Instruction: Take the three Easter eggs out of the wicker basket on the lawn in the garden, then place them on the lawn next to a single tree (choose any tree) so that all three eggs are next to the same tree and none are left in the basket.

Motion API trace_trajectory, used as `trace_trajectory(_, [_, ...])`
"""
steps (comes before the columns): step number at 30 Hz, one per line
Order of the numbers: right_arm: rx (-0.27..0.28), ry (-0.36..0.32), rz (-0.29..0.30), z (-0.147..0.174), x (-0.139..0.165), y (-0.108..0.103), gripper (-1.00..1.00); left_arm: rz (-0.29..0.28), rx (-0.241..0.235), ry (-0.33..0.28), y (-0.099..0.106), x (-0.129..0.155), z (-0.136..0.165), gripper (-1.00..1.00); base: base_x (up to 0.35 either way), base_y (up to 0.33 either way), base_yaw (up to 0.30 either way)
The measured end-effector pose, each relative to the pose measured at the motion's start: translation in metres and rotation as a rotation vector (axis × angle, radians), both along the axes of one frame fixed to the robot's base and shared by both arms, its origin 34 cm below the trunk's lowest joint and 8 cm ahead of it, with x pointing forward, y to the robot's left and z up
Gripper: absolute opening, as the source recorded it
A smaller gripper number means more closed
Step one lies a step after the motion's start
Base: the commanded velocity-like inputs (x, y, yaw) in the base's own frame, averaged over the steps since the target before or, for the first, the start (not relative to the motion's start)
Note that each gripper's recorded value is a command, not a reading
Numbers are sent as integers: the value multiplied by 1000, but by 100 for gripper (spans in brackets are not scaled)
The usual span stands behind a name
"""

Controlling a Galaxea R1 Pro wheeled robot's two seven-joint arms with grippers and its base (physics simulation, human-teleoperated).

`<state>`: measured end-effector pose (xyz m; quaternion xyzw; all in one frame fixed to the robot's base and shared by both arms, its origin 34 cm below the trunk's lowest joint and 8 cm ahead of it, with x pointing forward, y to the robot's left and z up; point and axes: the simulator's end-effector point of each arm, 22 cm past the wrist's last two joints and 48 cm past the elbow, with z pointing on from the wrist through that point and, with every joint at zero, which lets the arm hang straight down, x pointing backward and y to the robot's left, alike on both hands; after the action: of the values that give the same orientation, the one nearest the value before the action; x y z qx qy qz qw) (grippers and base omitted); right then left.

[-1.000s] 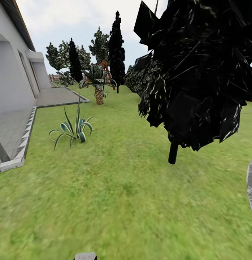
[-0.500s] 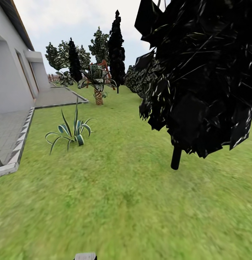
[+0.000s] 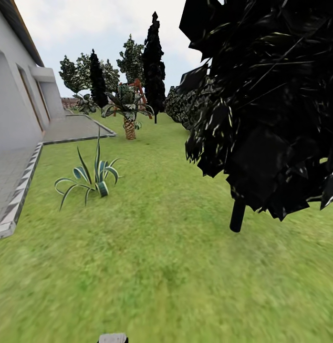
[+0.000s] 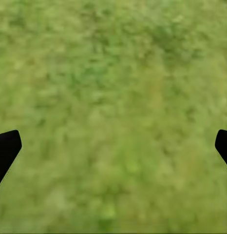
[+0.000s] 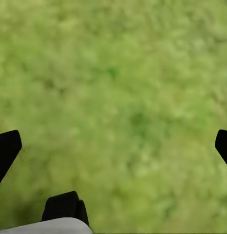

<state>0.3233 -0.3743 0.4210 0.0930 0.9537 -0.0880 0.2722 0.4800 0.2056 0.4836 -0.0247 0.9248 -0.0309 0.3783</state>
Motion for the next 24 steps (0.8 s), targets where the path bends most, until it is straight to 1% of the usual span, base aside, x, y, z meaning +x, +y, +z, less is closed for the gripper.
trace_trajectory(11, [0, 0, 0, 0, 0, 0, 100, 0, 0, 0, 0, 0, 0, 100, 302, 141, 0])
trace_trajectory(24, [0, 0, 0, 0, 0, 0, 100, 0, 0, 0, 0, 0, 0, 100, 290, 183, 0])
